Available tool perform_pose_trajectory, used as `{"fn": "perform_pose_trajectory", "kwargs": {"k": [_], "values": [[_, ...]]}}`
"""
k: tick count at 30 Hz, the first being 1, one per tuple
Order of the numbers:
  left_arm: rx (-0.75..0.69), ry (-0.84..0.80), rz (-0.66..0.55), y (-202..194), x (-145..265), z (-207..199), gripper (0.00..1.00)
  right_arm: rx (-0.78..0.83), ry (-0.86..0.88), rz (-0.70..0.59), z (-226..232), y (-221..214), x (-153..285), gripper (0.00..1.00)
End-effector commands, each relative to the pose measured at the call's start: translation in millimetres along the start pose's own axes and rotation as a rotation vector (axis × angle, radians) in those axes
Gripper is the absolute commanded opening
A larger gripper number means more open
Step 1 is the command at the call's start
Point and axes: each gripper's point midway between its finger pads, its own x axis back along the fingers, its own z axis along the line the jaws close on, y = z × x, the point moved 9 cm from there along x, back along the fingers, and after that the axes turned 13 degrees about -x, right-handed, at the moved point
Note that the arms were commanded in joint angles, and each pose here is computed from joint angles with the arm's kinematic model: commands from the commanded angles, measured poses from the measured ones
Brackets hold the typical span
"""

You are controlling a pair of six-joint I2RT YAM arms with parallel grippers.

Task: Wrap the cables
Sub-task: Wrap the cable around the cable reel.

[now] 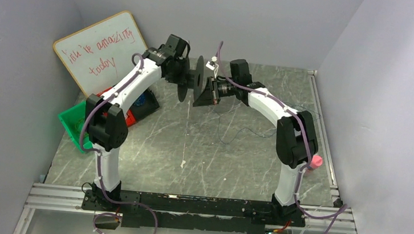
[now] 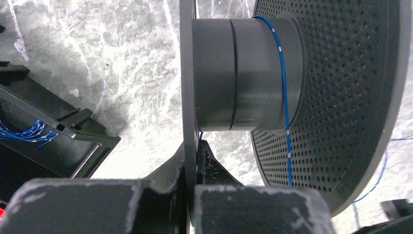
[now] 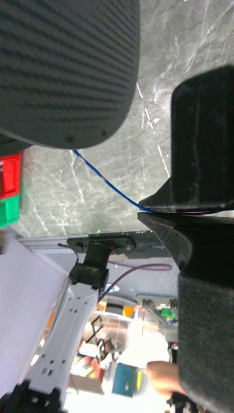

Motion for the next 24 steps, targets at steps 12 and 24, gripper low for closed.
{"fn": "perform_pose_trajectory", "kwargs": {"k": [12, 24], "values": [[0.27, -0.212, -0.226, 60, 48, 54, 0.02, 0.164, -0.022, 0.128, -11, -33, -9, 0.04], [0.219, -0.562, -0.377, 67, 95, 81, 0.02, 0.058, -0.03, 0.089, -51, -25, 14, 0.05]]}}
